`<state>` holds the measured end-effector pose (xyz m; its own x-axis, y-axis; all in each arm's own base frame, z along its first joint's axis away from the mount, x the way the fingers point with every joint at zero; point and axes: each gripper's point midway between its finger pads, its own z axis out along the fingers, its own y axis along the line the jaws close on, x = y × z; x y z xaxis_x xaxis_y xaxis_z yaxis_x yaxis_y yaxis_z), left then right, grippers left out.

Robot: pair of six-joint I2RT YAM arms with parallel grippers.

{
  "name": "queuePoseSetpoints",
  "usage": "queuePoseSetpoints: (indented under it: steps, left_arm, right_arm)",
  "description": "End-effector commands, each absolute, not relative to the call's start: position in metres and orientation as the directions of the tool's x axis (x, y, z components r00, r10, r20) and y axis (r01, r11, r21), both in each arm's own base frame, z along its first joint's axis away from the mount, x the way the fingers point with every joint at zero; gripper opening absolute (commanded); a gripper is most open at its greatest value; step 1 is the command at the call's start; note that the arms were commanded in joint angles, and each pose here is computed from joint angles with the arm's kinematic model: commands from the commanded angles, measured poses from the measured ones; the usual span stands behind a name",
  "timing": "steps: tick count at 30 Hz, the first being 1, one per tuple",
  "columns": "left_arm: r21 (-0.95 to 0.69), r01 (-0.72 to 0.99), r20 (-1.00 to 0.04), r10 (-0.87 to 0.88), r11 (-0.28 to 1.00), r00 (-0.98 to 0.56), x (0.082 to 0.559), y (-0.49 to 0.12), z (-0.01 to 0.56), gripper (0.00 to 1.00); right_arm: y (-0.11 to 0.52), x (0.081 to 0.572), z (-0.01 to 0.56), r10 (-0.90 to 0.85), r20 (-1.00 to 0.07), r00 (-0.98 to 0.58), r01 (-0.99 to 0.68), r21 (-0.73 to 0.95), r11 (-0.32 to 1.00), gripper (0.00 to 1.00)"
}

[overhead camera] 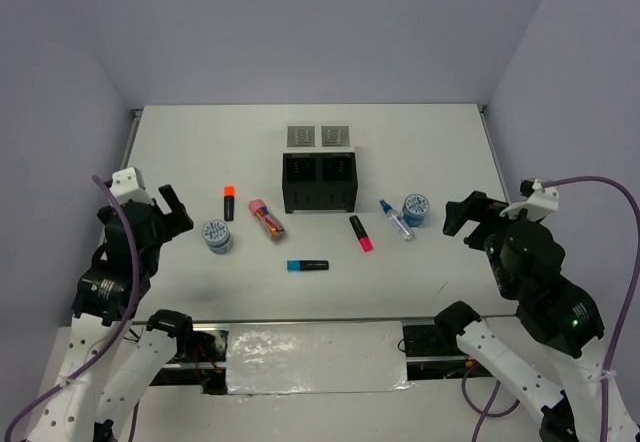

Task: Sort the stationery into containers
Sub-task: Pick up the stationery from the center of the board.

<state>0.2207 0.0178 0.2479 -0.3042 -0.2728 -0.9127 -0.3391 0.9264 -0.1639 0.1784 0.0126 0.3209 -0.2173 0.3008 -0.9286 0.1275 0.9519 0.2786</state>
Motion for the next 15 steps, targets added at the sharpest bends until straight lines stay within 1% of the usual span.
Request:
queuePoseSetpoints:
  steps: [1, 6, 12, 15]
  left_arm:
    - [-0.197, -0.35, -0.925, -0.292, 0.916, -0.245, 0.224, 0.02, 0.266, 0.99]
    - [-0.193, -0.353, -0.924, -0.29, 0.915, -0.247, 0.224, 0.021, 0.266, 0.99]
    - [-0.193, -0.35, -0.923, -0.29, 0.917, -0.251, 0.225, 0.02, 0.264, 0.99]
    - [-0.188, -0.349, -0.921, -0.288, 0.918, -0.262, 0.226, 0.019, 0.262, 0.99]
  right_arm:
    - [0.006, 0.173, 0.334, 0.341, -0.926, -0.161, 0.135, 0.322, 0.937, 1.0]
    - [0.011, 0.177, 0.33, 0.341, -0.924, -0.175, 0.132, 0.321, 0.938, 1.0]
    - [0.027, 0.204, 0.307, 0.301, -0.91, -0.286, 0.181, 0.257, 0.949, 1.0]
    - [0.043, 0.231, 0.282, 0.238, -0.893, -0.382, 0.19, 0.176, 0.966, 1.0]
